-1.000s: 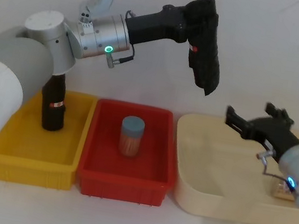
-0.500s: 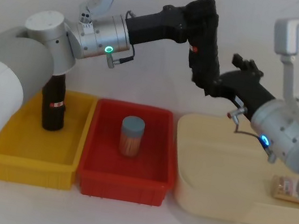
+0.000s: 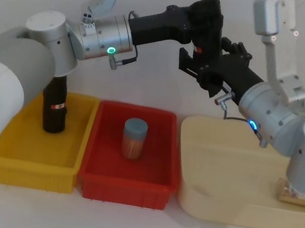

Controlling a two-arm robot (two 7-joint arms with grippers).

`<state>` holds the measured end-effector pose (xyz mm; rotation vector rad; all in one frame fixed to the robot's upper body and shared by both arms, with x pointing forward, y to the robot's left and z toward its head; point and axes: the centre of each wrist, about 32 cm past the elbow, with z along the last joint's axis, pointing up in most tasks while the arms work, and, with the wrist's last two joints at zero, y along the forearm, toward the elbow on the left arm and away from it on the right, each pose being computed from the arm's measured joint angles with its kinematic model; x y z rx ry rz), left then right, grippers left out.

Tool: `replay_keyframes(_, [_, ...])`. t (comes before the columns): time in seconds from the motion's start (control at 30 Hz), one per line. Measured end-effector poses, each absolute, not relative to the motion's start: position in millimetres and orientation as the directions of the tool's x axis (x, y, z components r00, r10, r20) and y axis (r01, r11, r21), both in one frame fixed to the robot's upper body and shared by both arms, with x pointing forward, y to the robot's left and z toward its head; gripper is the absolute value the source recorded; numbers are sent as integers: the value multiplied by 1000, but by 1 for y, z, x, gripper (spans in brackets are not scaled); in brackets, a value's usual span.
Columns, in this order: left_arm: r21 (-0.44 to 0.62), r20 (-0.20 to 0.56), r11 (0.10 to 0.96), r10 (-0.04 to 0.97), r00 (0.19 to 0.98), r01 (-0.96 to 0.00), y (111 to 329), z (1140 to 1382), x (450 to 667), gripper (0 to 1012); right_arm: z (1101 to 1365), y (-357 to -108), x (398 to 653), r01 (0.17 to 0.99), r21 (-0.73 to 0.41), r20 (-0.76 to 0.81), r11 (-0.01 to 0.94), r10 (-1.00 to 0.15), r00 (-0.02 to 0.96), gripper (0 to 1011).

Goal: Pick up the garbage bag with the one hand and transfer it to the other hand.

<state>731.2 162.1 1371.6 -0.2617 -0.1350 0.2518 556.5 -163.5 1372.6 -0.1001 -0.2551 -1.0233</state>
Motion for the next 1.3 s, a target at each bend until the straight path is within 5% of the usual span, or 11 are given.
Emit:
replay_keyframes(0.87, [-272,99,935,263,960,-228,162,1371,731,366,1367,-134,597,924,20,334,381,-874,353,999])
replay_keyframes(1.3, [-272,99,935,264,960,-229,162,1371,731,366,1365,-130,606,937,20,340,350,-883,323,714])
